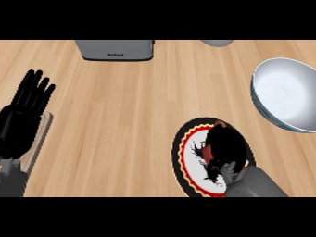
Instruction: Pick the bell pepper from the plate and place it in the bowl
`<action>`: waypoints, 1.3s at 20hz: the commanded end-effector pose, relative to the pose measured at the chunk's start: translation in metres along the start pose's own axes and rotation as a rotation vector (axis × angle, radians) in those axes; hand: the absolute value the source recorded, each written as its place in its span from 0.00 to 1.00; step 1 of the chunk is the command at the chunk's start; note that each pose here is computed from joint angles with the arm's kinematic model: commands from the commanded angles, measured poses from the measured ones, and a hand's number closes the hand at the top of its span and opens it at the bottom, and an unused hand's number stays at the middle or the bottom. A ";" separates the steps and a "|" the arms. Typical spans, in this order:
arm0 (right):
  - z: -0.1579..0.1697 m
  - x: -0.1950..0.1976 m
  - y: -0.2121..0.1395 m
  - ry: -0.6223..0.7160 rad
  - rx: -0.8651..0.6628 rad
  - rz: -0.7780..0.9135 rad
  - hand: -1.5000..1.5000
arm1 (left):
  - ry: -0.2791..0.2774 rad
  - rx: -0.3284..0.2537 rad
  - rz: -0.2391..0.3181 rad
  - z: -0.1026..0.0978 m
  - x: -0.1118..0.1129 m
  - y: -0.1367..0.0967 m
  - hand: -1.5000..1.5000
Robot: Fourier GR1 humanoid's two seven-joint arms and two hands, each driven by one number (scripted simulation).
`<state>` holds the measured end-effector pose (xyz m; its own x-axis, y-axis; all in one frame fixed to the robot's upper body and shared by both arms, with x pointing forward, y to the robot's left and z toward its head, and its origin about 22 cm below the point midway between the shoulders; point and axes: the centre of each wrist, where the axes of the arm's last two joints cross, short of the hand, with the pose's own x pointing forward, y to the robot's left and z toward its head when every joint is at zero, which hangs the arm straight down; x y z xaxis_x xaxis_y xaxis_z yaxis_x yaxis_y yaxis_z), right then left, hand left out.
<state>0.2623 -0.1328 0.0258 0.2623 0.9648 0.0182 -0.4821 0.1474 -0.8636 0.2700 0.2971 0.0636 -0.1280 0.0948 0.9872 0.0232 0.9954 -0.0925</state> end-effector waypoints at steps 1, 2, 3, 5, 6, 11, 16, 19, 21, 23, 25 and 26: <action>0.001 0.010 -0.004 0.057 0.050 0.091 1.00 | 0.008 0.008 0.004 0.012 0.001 -0.012 0.50; -0.005 -0.007 0.013 0.046 0.056 0.098 1.00 | 0.010 0.002 -0.001 -0.003 -0.019 -0.008 0.50; -0.002 0.012 0.016 0.033 0.061 0.116 1.00 | 0.002 0.016 0.010 -0.007 0.004 -0.005 0.50; -0.010 0.005 0.015 0.019 0.022 0.152 1.00 | 0.000 0.003 0.010 -0.003 -0.006 0.005 0.50; 0.005 0.024 0.002 0.026 -0.009 0.122 1.00 | 0.001 0.019 -0.014 -0.010 0.011 0.011 0.50; 0.013 -0.047 -0.016 -0.308 -0.061 0.035 1.00 | 0.009 0.014 -0.003 0.004 -0.019 -0.004 0.50; 0.036 -0.069 -0.051 -0.357 -0.208 -0.008 1.00 | 0.010 0.015 0.003 -0.009 0.009 -0.002 0.50; 0.043 -0.071 -0.061 -0.301 -0.329 -0.107 1.00 | 0.014 0.012 0.012 0.002 -0.017 -0.005 0.50; 0.066 -0.075 -0.087 -0.231 -0.413 -0.118 1.00 | 0.018 0.007 0.006 -0.003 -0.010 0.001 0.50; 0.075 -0.089 -0.104 -0.199 -0.496 -0.095 1.00 | 0.004 0.011 -0.018 -0.006 -0.012 -0.009 0.50; 0.092 -0.093 -0.114 -0.144 -0.539 -0.127 1.00 | -0.002 0.036 0.000 -0.005 -0.008 0.008 0.50; 0.098 -0.103 -0.129 -0.143 -0.595 -0.167 1.00 | 0.026 0.024 -0.010 0.003 0.002 0.019 0.50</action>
<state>0.2269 -0.2145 0.1499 0.1059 0.9771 0.1845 -0.0257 0.1882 -0.9818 0.2693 0.3016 0.0544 -0.1160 0.0895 0.9892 0.0015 0.9959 -0.0899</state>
